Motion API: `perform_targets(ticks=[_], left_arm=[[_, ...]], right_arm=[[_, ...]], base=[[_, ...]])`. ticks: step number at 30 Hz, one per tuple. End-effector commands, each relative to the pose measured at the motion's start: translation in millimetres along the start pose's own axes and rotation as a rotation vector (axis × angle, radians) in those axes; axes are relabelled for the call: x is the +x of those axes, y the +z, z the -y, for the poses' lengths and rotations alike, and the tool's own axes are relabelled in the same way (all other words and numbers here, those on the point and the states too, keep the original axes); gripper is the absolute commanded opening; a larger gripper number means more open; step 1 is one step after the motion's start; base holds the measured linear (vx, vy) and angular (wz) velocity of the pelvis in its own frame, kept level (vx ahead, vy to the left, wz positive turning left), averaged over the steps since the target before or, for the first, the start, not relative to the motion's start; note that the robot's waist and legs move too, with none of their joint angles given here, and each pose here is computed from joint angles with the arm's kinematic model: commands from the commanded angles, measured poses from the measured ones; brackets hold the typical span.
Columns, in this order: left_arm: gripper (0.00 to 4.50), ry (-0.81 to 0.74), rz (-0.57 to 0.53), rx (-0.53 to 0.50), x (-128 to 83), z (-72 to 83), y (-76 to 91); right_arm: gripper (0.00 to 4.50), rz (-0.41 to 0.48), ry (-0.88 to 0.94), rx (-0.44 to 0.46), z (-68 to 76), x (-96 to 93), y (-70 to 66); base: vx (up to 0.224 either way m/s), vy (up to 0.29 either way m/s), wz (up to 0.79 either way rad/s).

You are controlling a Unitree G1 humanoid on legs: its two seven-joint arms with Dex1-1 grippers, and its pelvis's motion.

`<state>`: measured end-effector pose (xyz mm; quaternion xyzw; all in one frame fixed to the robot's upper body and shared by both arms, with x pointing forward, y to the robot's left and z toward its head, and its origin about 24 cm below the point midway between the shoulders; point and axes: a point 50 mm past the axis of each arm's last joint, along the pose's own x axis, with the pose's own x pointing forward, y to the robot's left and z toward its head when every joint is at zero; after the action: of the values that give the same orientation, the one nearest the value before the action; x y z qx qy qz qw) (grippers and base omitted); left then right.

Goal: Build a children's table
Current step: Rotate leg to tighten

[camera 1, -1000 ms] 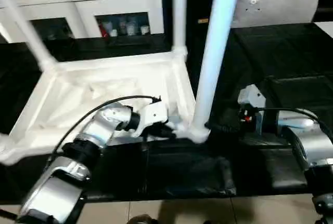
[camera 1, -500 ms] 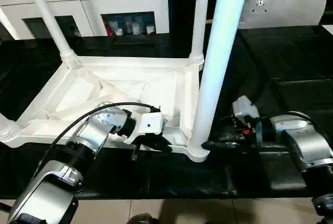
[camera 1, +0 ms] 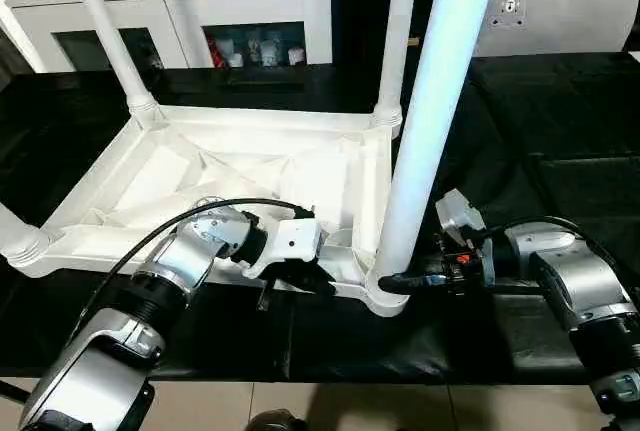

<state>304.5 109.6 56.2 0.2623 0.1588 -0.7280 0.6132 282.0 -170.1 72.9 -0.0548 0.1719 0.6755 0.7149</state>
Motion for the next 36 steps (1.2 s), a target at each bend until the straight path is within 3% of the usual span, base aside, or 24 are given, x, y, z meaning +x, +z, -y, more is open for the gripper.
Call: perform_targets(ticks=[1,5,7,8,10,13,14,16,17,20,22,25,29,36], left_arm=[[0.0,0.02,0.005,0.0,7,-4.9,7.7],[0.0,0.133,0.027,-0.056,13,-14.7,12.8],[0.0,0.213,0.048,-0.111,18,-23.2,18.2],[0.0,0.213,0.048,-0.111,18,-23.2,18.2],[0.0,0.332,0.078,-0.182,28,-37.0,28.4],[0.0,0.416,0.076,-0.217,35,-46.1,33.9],[0.0,0.478,0.064,-0.24,40,-52.7,38.2],[0.0,0.524,0.068,-0.257,44,-57.9,42.9],[0.0,0.544,0.067,-0.257,45,-60.5,46.3],[0.0,0.559,0.044,-0.225,49,-63.4,51.3],[0.0,0.559,0.04,-0.227,48,-63.3,50.2],[0.0,0.556,0.031,-0.221,47,-62.8,47.3],[0.0,0.52,0.015,-0.174,40,-58.1,37.9],[0.0,0.445,-0.04,-0.136,26,-48.2,18.4]], right_arm=[[1.99,0.025,0.001,0.03,-3.6,10.4,1.3],[1.99,0.034,-0.171,0.057,2.3,24.9,0.3],[1.98,0.045,-0.351,0.122,13.1,36.1,1.0],[1.98,0.045,-0.351,0.122,13.1,36.1,1.0],[1.97,0.038,-0.574,0.221,27.4,49.5,1.6],[1.97,0.036,-0.673,0.24,34.2,56.7,4.2],[1.97,0.061,-0.782,0.313,42.4,61.7,7.0],[1.97,0.086,-0.827,0.333,46.9,65.7,11.0],[1.97,0.087,-0.852,0.307,48.8,68.1,13.7],[2.65,0.124,-0.852,0.296,48.1,72.3,18.6],[2.68,0.128,-0.86,0.275,47.6,69.7,18.8],[3.09,0.133,-0.859,0.259,46.2,64.4,17.1],[3.46,0.147,-0.818,0.115,40.3,44.6,13.4],[4.02,0.107,-0.701,0.003,31.9,6.6,6.9]], base=[[0.0,0.0,0.0],[0.0,0.0,0.0],[0.0,0.0,0.0],[0.0,0.0,0.0],[0.0,0.0,0.0],[0.0,0.0,0.0],[0.0,0.0,0.0],[0.0,0.0,0.0],[0.0,0.0,0.0],[0.0,0.0,0.0],[0.0,0.0,0.0],[0.0,0.0,0.0],[0.0,0.0,0.0],[0.0,0.0,0.0]])
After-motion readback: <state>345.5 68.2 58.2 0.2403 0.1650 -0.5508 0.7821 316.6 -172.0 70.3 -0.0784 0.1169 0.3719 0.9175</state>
